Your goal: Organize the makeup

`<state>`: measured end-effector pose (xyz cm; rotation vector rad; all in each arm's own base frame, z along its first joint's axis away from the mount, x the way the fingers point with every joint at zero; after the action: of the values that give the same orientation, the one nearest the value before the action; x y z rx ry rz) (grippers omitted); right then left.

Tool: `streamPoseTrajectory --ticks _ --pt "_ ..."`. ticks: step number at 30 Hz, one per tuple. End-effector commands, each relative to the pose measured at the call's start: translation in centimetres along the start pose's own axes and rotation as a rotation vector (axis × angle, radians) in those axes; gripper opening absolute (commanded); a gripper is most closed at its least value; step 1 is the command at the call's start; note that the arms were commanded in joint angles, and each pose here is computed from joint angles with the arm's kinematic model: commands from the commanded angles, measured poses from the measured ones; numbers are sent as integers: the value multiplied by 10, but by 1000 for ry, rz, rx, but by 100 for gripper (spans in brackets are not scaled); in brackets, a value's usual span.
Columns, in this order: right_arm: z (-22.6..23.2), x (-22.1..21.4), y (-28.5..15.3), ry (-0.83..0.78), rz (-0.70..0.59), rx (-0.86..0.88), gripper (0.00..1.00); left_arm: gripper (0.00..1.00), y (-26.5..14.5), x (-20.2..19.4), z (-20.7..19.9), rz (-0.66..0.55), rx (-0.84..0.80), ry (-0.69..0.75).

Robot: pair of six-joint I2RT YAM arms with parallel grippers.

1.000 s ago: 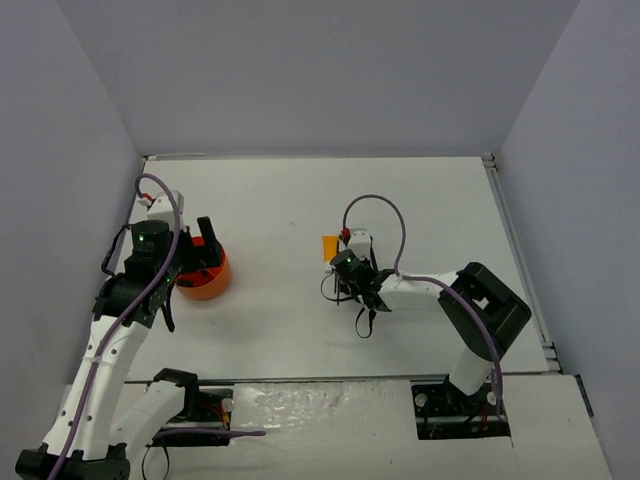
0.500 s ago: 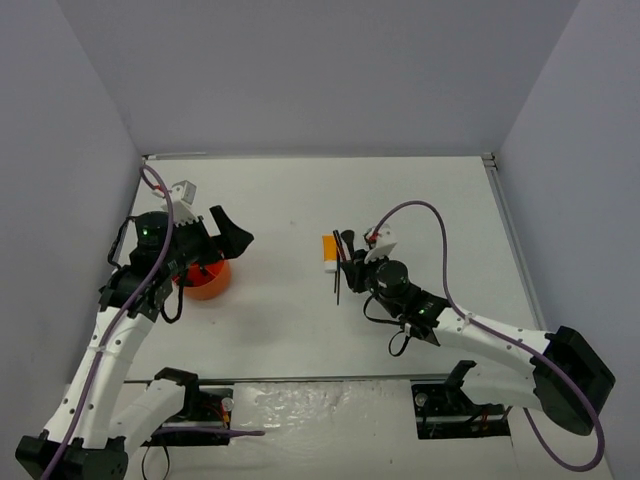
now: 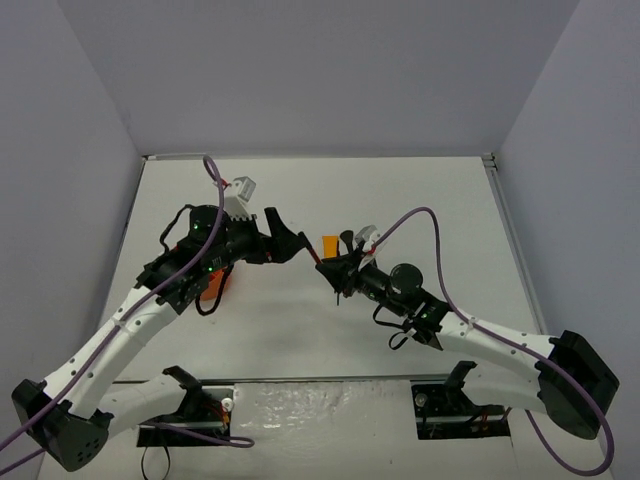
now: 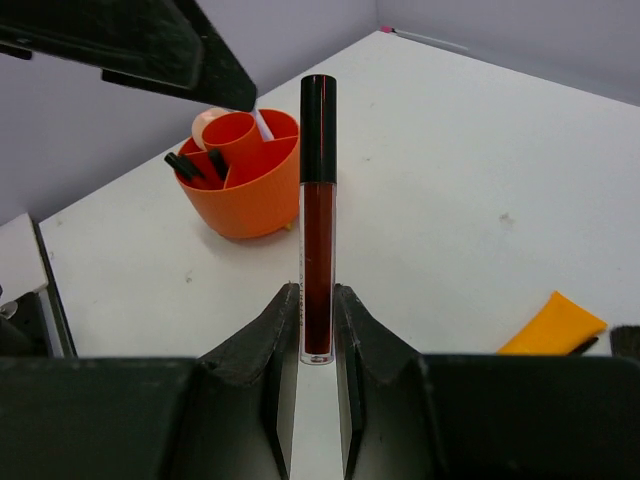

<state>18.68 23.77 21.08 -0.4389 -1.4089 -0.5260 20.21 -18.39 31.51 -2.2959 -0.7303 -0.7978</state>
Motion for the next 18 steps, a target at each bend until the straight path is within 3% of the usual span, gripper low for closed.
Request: streamPoseTrajectory --ticks 1,4,12,14,18 --pt "15 46 10 -34 -189 115 0 90 4 29 -32 -136 -71 22" --pt "16 46 10 -33 -189 129 0 81 12 26 -37 -125 -76 27" --pt "17 44 10 -34 -189 135 2 36 26 20 -42 -105 -81 25" --pt "16 43 10 -33 -186 129 4 16 28 18 -44 -98 -87 26" --pt "15 42 9 -34 -185 120 15 0 30 14 -44 -90 -80 35"
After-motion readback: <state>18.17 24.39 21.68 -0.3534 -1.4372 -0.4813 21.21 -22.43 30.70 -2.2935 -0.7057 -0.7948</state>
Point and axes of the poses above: each gripper's point midway between its finger pads, its own y axis out along the fingers, its own z axis along the line the jaws close on, x = y × z, the point moved 8 cm from there along -y, back along the fingers, and after that the axes turned 5 degrees about -y, right-handed, at the moved point
